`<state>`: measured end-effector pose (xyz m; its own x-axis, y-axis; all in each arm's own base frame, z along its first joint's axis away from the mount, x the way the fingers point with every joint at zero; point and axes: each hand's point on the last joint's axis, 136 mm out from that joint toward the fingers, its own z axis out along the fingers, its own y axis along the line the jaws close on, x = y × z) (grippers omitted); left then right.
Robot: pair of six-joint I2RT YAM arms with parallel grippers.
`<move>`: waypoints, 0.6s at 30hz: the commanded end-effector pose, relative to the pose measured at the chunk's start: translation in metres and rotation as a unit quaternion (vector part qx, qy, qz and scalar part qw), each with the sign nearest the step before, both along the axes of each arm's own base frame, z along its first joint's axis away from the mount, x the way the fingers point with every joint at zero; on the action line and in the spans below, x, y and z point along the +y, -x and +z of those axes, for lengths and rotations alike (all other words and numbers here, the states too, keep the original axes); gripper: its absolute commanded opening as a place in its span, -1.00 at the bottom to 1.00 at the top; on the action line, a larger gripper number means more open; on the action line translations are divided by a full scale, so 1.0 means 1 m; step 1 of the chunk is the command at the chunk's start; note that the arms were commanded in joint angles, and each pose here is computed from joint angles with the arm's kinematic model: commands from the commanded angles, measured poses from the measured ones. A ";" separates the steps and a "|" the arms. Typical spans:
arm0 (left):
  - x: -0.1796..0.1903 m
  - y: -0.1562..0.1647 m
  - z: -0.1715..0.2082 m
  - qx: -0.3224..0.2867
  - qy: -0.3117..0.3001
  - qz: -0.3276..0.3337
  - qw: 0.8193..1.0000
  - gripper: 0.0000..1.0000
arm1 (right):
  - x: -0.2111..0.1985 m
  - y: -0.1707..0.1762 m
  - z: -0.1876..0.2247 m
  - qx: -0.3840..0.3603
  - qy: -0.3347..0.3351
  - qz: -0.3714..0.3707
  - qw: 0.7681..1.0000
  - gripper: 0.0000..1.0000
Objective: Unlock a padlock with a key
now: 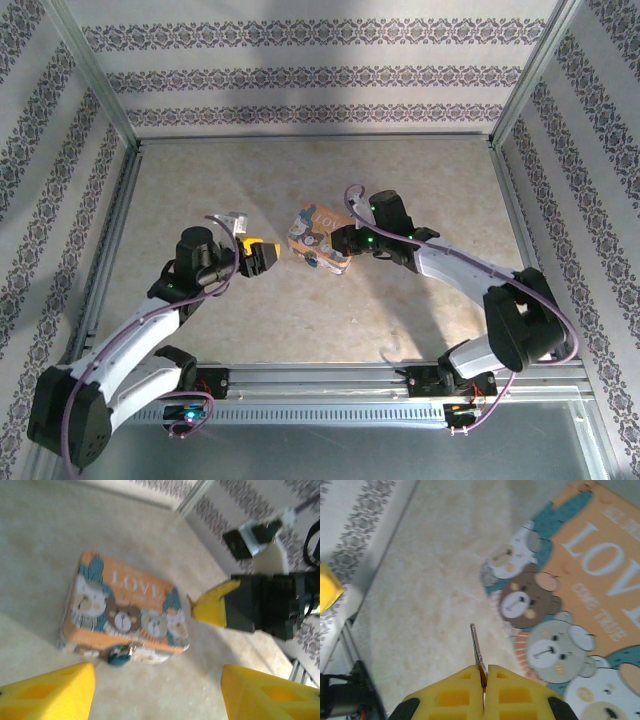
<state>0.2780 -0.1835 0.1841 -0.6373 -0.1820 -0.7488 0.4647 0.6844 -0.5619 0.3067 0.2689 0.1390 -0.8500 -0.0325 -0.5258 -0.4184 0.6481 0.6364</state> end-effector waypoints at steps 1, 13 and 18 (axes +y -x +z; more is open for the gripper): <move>-0.014 0.007 -0.021 0.024 -0.017 -0.049 0.998 0.39 | 0.003 -0.013 -0.002 -0.002 0.011 0.006 1.000 -1.00; -0.045 -0.003 -0.073 0.070 -0.042 -0.103 0.991 0.45 | -0.007 -0.018 -0.050 0.053 0.050 -0.020 0.997 -1.00; -0.063 -0.004 -0.088 0.075 -0.062 -0.132 0.986 0.42 | -0.013 -0.009 -0.066 0.072 0.063 -0.021 0.995 -1.00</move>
<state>0.2729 -0.2288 0.0803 -0.8202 0.0493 -0.5700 0.4536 0.6631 -0.5954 0.3203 0.2674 0.0927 -0.8983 -0.0537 -0.4361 -0.3422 0.7079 0.6178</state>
